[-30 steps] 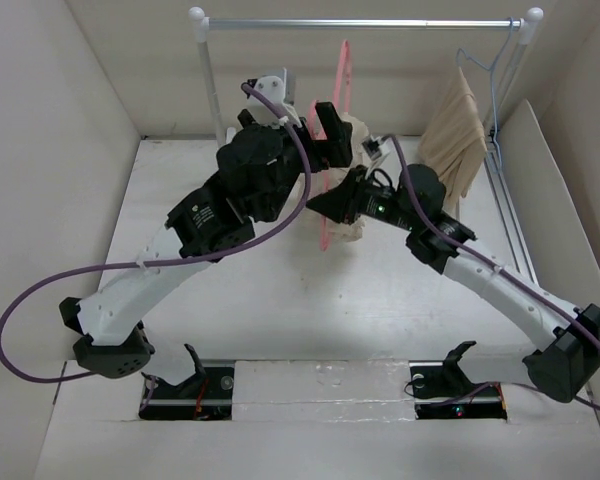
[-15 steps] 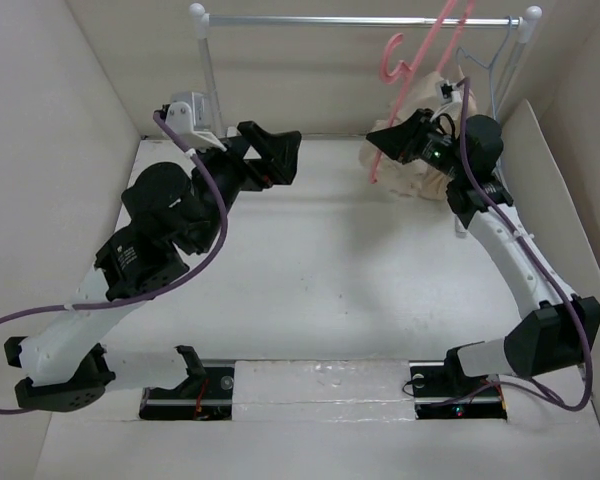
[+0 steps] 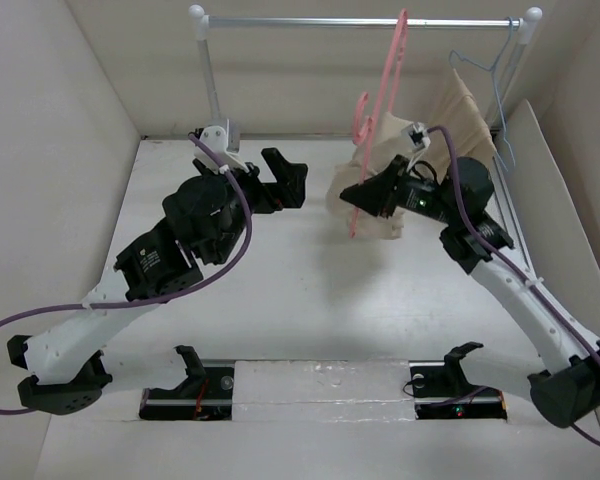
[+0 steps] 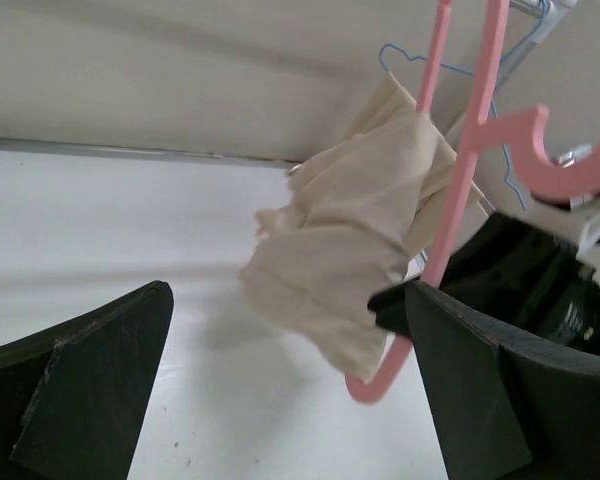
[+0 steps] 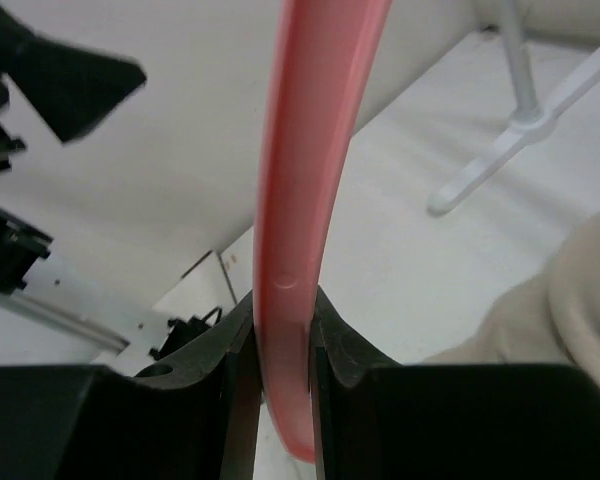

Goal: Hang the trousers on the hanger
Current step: Place the hanger at the clothesline.

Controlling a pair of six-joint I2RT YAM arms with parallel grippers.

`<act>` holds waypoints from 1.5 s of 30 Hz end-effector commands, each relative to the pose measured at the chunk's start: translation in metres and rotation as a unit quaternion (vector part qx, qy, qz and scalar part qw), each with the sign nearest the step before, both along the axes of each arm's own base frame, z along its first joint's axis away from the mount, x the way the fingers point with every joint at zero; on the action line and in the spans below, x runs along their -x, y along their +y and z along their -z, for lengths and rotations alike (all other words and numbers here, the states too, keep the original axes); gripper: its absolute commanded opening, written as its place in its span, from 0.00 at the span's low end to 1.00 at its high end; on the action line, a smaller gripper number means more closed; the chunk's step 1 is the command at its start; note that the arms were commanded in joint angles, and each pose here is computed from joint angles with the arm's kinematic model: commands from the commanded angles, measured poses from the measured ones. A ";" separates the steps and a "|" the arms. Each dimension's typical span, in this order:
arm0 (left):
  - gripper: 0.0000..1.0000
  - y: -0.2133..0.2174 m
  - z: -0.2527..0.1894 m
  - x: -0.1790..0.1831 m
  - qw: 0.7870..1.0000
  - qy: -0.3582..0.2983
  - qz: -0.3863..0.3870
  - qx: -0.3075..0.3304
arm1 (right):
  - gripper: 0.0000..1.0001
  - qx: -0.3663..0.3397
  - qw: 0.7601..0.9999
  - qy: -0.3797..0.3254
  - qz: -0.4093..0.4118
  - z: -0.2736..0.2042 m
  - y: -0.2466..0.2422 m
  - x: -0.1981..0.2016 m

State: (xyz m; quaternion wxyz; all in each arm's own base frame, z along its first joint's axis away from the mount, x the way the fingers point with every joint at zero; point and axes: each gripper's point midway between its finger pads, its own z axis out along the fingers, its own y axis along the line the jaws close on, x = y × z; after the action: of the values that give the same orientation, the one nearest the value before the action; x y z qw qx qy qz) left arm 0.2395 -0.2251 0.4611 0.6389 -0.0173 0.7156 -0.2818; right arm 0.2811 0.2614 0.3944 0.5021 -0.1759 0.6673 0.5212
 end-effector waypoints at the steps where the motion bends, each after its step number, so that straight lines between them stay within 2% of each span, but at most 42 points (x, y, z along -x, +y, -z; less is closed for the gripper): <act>1: 0.99 0.015 -0.033 0.003 0.999 -0.028 -0.013 0.036 | 0.00 -0.039 0.999 -0.027 -0.012 -0.007 -0.001 0.020; 4: 0.99 0.011 -0.033 0.004 0.999 -0.027 -0.004 0.039 | 0.00 -0.050 0.998 -0.029 -0.007 -0.006 -0.006 0.010; 6: 0.99 0.009 -0.031 0.005 0.999 -0.024 0.000 0.038 | 0.00 -0.057 0.997 -0.054 0.004 -0.024 -0.016 -0.004; 8: 0.99 0.006 -0.028 0.005 0.999 -0.018 0.005 0.039 | 0.00 -0.056 0.998 -0.041 0.007 -0.018 -0.016 -0.027; 9: 0.99 0.006 -0.028 0.006 0.999 -0.016 0.007 0.039 | 0.00 -0.065 0.995 -0.072 0.007 -0.032 -0.022 -0.034; 10: 0.99 0.007 -0.023 0.008 0.999 -0.008 0.007 0.041 | 0.00 -0.080 0.995 -0.061 0.018 -0.030 -0.029 -0.058; 13: 0.99 0.010 -0.022 0.010 0.999 -0.003 0.008 0.047 | 0.00 -0.099 0.994 -0.044 0.030 -0.031 -0.034 -0.080; 17: 0.99 0.014 -0.012 0.014 0.999 0.011 0.008 0.052 | 0.00 -0.132 0.988 -0.070 0.027 -0.057 -0.045 -0.100; 22: 0.99 0.016 0.006 0.014 0.998 0.032 0.000 0.044 | 0.00 -0.165 0.982 -0.072 0.061 -0.077 -0.073 -0.140; 29: 0.99 0.013 0.011 0.016 0.998 0.040 0.009 0.048 | 0.00 -0.196 0.975 -0.079 0.075 -0.089 -0.093 -0.179; 34: 0.99 0.015 0.014 0.019 0.998 0.049 0.008 0.050 | 0.00 -0.214 0.971 -0.058 0.087 -0.077 -0.108 -0.207; 45: 0.99 0.020 0.014 0.019 0.997 0.054 -0.001 0.057 | 0.00 -0.216 0.970 -0.024 0.111 -0.043 -0.129 -0.238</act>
State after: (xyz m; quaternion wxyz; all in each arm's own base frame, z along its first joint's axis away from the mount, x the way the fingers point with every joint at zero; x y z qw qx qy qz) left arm 0.2212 -0.2104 0.4398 0.5934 -0.0561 0.7398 -0.3121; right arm 0.5318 0.1381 0.3785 0.5276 0.0620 0.6069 0.5911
